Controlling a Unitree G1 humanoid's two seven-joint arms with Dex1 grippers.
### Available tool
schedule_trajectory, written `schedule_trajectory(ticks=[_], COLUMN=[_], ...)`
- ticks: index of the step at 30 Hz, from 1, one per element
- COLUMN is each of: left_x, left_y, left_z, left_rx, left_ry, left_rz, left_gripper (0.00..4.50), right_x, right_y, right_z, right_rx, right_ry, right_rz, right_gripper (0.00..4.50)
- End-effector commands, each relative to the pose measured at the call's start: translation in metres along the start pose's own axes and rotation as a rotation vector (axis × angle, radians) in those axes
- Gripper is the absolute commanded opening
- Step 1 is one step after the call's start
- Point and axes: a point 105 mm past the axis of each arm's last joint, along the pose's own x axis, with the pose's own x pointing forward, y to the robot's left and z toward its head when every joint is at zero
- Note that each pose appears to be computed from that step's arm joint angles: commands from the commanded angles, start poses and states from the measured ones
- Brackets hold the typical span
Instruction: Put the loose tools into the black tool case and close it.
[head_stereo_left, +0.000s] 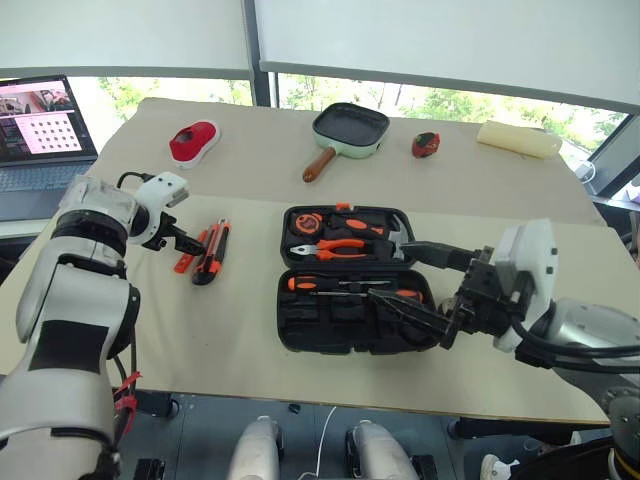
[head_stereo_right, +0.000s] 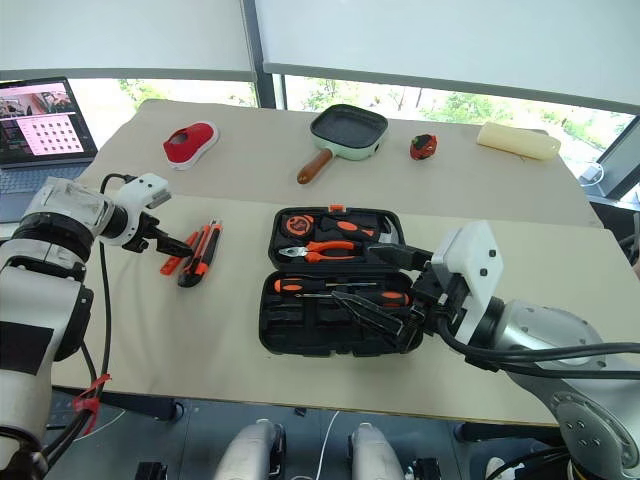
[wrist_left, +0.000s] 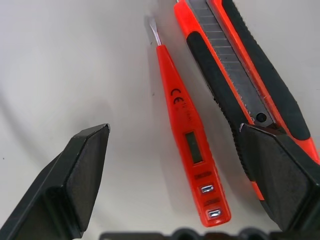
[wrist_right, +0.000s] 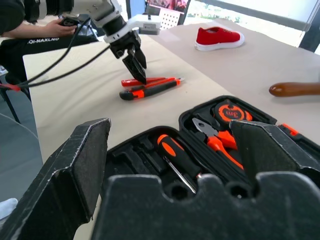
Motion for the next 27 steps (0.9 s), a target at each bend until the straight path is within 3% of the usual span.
schedule_trajectory(ticks=[1, 10, 14, 27], left_x=[0.008, -0.019, -0.028, 0.003], left_y=[-0.003, 0.005, 0.013, -0.005], left_z=[-0.004, 0.011, 0.006, -0.004], left_rx=[0.004, -0.045, -0.077, -0.086], left_ry=[0.032, -0.019, -0.003, 0.048], left_rz=[0.004, 0.005, 0.028, -0.005], left_gripper=[4.50, 4.50, 4.50, 4.50], right_x=[-0.003, -0.002, 0.001, 0.009], right_y=[0.001, -0.002, -0.003, -0.003], right_z=[0.014, 0.017, 0.018, 0.021], right_rx=[-0.057, -0.051, -0.045, -0.051], right_ry=[-0.052, -0.043, -0.032, -0.029], right_rz=[-0.010, 0.017, 0.046, 0.079], right_gripper=[4.45, 4.45, 4.45, 4.45])
